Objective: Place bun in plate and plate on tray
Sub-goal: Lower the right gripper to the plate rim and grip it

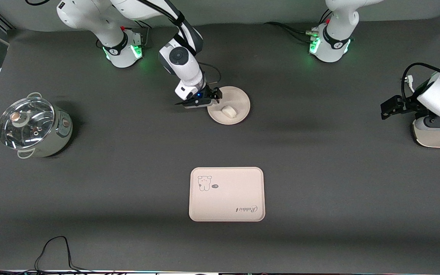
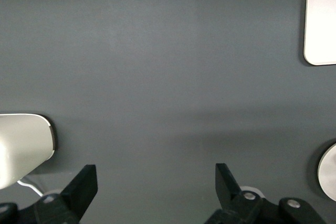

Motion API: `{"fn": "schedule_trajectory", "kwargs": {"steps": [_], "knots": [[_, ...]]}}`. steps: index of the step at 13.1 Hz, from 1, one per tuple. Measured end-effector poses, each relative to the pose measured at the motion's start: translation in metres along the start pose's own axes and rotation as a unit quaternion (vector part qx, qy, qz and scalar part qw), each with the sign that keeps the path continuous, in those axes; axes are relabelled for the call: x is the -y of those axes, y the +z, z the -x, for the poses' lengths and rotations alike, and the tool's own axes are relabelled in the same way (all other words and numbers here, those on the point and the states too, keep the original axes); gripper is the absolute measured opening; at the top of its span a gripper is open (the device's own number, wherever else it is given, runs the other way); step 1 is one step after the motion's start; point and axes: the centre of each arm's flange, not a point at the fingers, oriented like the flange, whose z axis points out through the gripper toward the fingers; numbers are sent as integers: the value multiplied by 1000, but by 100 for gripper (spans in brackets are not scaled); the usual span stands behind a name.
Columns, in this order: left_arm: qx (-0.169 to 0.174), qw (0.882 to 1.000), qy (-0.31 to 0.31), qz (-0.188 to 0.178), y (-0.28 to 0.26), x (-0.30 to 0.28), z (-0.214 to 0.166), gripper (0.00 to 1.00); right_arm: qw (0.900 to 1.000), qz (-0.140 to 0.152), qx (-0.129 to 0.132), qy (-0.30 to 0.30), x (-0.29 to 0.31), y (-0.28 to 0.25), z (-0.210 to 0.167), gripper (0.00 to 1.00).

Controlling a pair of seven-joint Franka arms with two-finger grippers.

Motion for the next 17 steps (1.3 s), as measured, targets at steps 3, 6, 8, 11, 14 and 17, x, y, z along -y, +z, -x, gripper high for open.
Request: {"fn": "schedule_trajectory", "kwargs": {"steps": [3, 6, 8, 11, 14, 17], "knots": [[0, 1000, 0, 0, 0, 0, 0, 100, 1000, 0, 1, 3, 0, 0, -1, 84], [1, 1000, 0, 0, 1, 0, 0, 100, 1000, 3, 6, 6, -1, 1, -1, 48], [1, 1000, 0, 0, 1, 0, 0, 100, 1000, 4, 8, 8, -1, 1, -1, 41], [2, 1000, -1, 0, 2, 0, 0, 100, 1000, 1, 8, 18, -2, -1, -3, 23], [2, 1000, -1, 0, 2, 0, 0, 100, 1000, -3, 6, 21, 1, -7, -6, 8], [1, 1000, -1, 0, 2, 0, 0, 100, 1000, -4, 9, 22, 4, -16, -9, 8]]}}
